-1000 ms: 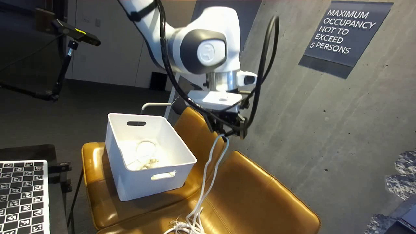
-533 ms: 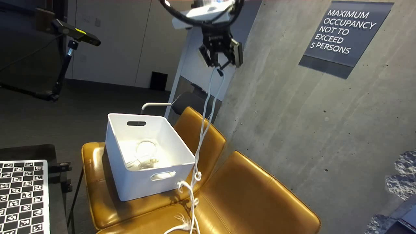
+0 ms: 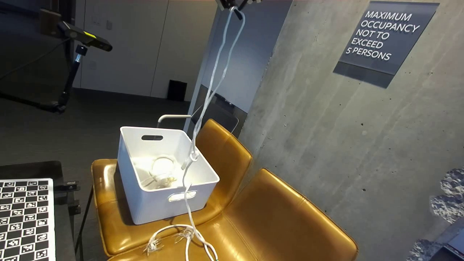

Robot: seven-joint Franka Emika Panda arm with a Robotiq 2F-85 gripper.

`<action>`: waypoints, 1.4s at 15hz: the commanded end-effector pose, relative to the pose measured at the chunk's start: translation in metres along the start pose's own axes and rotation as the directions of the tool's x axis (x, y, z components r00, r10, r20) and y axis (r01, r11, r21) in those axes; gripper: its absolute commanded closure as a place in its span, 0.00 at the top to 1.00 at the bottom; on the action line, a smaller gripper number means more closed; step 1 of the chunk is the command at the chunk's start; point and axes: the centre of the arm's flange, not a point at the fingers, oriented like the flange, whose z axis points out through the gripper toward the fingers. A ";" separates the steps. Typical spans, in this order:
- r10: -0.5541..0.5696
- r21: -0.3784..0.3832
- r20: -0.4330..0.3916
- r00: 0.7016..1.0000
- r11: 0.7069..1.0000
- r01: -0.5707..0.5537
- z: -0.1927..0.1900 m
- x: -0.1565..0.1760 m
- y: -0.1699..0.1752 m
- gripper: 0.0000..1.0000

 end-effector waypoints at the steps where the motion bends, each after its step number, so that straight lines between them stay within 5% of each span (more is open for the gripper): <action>1: 0.001 -0.009 0.001 1.000 1.000 -0.001 -0.013 0.017 -0.005 0.00; 6: -0.015 -0.016 -0.022 1.000 1.000 0.015 -0.033 0.040 -0.009 0.00; 15: -0.088 -0.065 -0.091 0.992 0.995 0.082 -0.125 0.139 -0.030 0.00; 21: -0.133 -0.068 -0.073 0.988 0.989 0.128 -0.103 0.166 -0.071 0.00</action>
